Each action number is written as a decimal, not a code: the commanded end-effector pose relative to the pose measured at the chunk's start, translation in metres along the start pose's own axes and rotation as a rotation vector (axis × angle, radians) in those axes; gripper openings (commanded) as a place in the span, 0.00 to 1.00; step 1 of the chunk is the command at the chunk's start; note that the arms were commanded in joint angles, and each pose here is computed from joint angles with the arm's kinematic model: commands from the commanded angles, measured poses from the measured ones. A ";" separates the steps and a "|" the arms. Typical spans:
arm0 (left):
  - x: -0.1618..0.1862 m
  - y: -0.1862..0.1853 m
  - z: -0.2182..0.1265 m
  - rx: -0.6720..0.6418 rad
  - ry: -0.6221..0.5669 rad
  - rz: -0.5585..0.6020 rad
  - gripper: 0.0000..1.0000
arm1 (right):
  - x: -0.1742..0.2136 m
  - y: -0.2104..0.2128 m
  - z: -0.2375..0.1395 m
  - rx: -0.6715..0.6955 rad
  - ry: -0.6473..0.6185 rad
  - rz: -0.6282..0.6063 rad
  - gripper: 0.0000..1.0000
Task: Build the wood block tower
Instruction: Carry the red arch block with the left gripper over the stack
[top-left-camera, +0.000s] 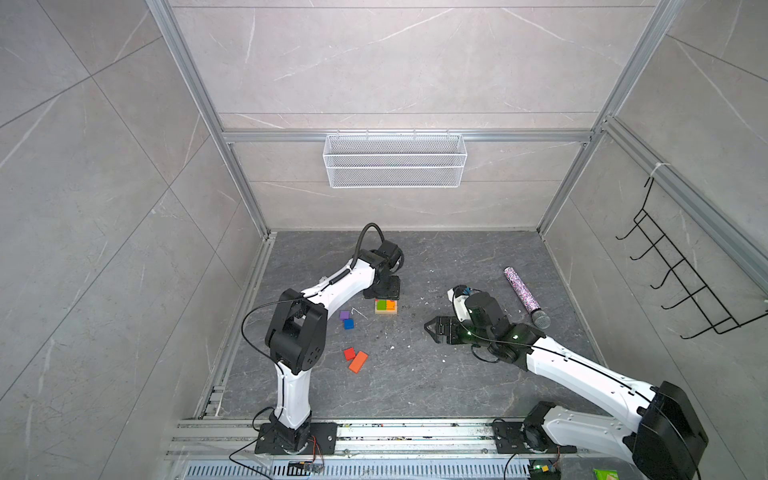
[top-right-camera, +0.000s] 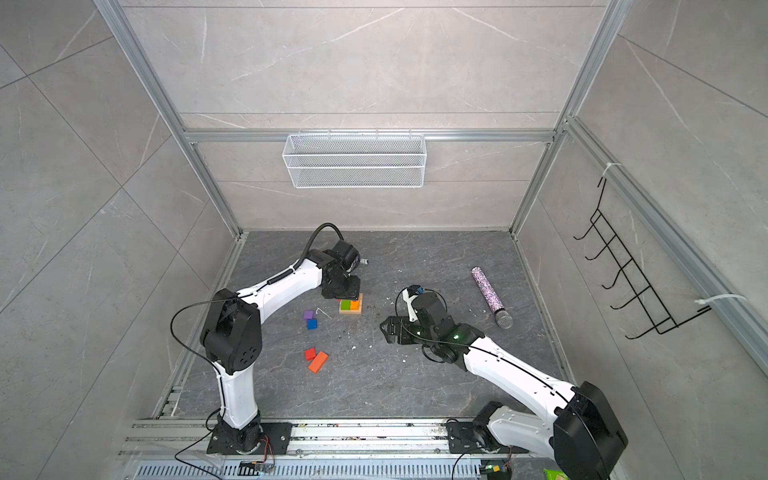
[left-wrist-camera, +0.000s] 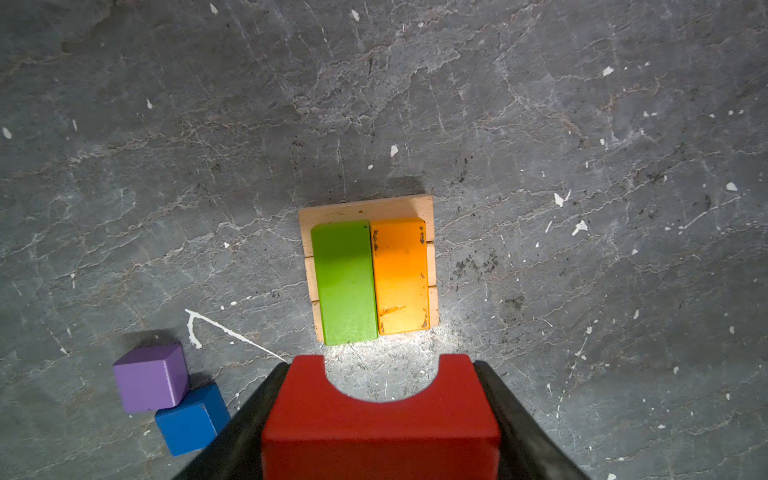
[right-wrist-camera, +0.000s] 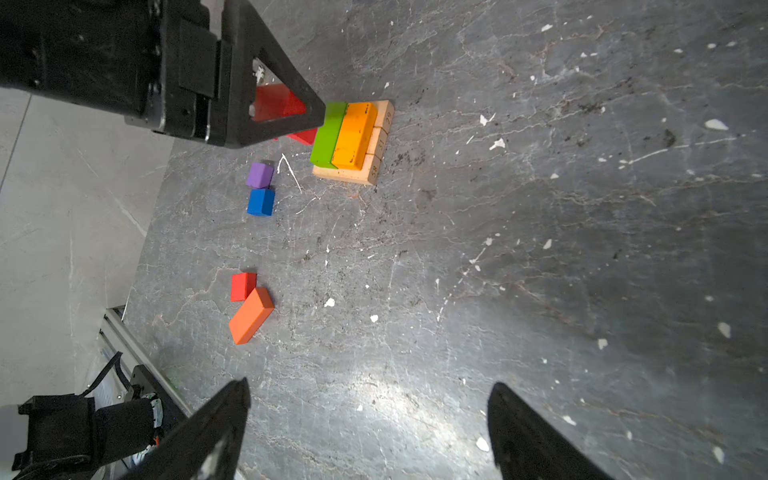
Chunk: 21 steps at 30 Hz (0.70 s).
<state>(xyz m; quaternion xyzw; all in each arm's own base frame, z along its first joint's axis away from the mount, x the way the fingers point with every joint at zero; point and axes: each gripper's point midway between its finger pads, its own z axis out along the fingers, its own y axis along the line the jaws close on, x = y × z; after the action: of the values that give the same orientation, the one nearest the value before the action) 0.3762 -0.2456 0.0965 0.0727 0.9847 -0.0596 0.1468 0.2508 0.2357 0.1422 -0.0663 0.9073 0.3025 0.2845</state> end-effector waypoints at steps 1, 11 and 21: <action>-0.006 0.002 0.000 -0.016 0.013 0.004 0.60 | 0.004 -0.002 0.001 0.004 0.006 -0.022 0.88; -0.012 0.007 0.015 -0.068 0.014 -0.038 0.60 | 0.006 -0.005 0.004 0.021 0.016 -0.032 0.88; -0.014 0.007 0.023 -0.077 0.016 -0.058 0.60 | 0.008 -0.010 0.006 0.041 0.025 -0.035 0.88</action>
<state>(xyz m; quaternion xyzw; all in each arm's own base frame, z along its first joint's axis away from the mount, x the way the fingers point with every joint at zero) 0.3892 -0.2434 0.0738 0.0529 0.9892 -0.0266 0.1339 0.2513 0.2351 0.1369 -0.0734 0.9101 0.2941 0.2825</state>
